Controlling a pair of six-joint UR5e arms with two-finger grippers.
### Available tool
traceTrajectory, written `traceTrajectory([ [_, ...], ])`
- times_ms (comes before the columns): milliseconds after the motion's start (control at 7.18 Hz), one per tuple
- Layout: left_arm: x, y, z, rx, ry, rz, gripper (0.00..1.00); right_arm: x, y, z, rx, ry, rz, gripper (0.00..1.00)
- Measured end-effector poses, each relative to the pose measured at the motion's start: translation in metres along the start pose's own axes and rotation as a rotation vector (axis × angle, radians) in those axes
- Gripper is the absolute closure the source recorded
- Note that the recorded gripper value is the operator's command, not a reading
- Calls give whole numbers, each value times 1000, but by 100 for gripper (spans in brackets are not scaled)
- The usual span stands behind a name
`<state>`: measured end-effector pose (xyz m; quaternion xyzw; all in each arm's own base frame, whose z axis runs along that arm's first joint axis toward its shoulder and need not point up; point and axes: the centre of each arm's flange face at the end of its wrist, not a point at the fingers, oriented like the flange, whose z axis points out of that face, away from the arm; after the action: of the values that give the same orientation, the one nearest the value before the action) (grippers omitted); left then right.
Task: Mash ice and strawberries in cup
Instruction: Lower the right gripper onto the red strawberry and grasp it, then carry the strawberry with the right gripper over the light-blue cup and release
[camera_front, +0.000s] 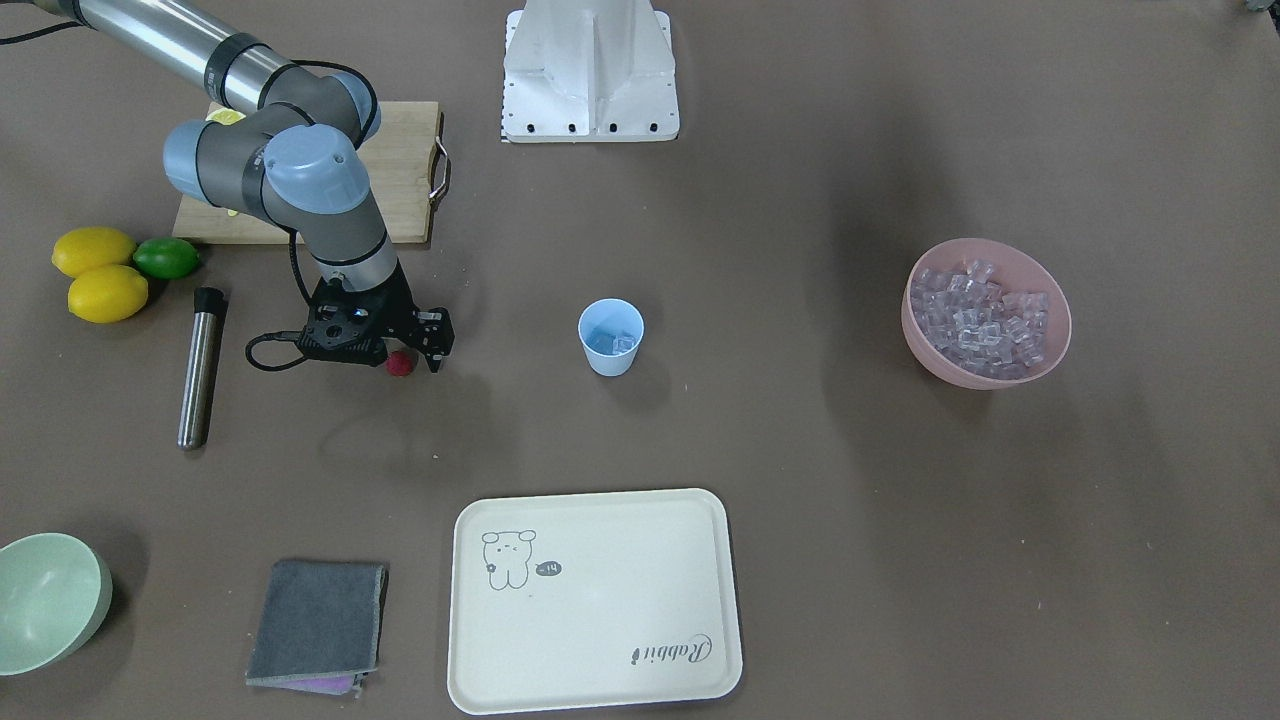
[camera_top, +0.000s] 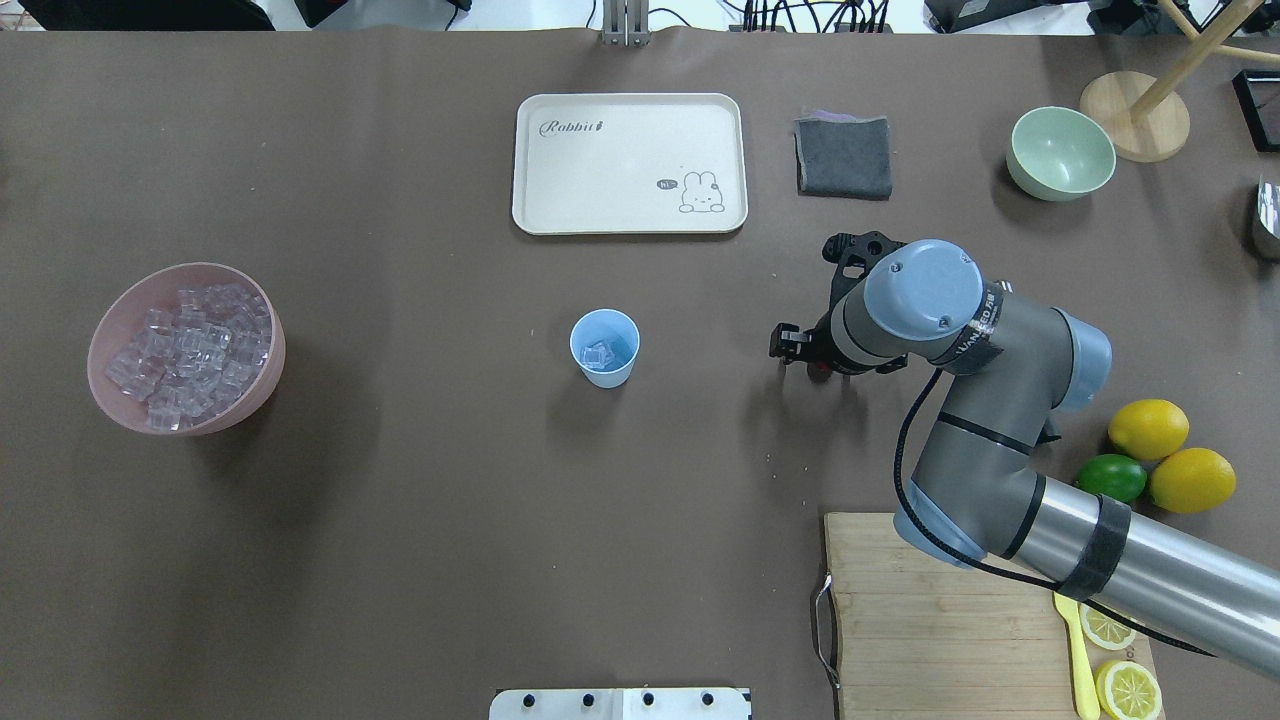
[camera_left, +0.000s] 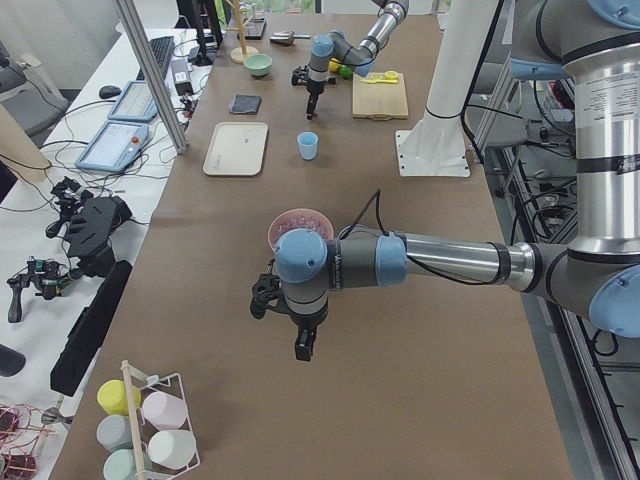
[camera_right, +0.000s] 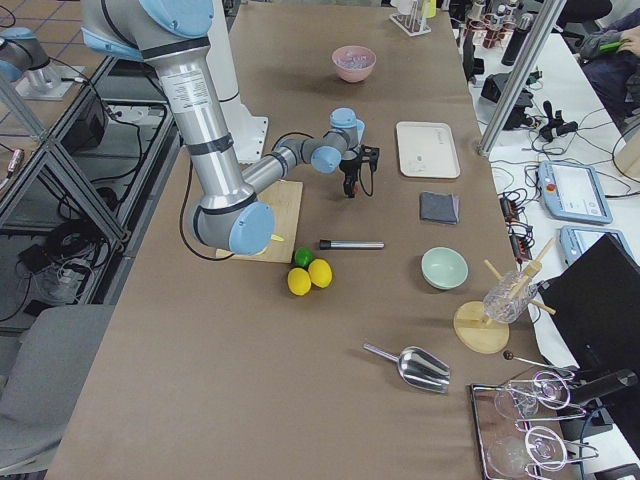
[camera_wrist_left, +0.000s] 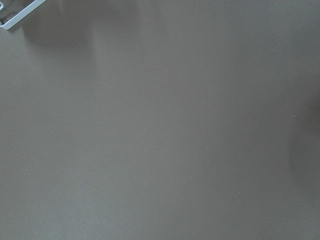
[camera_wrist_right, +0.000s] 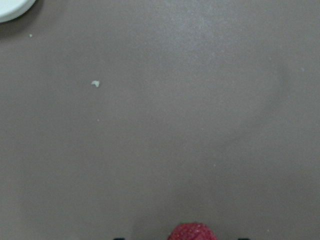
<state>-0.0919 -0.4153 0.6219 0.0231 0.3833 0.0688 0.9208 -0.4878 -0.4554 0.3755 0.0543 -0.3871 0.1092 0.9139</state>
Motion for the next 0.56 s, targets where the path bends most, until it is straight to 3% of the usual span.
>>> traceTrajectory([
  [557, 0, 0, 0, 2, -1, 2, 2, -11, 3, -13, -4, -11, -4, 100],
])
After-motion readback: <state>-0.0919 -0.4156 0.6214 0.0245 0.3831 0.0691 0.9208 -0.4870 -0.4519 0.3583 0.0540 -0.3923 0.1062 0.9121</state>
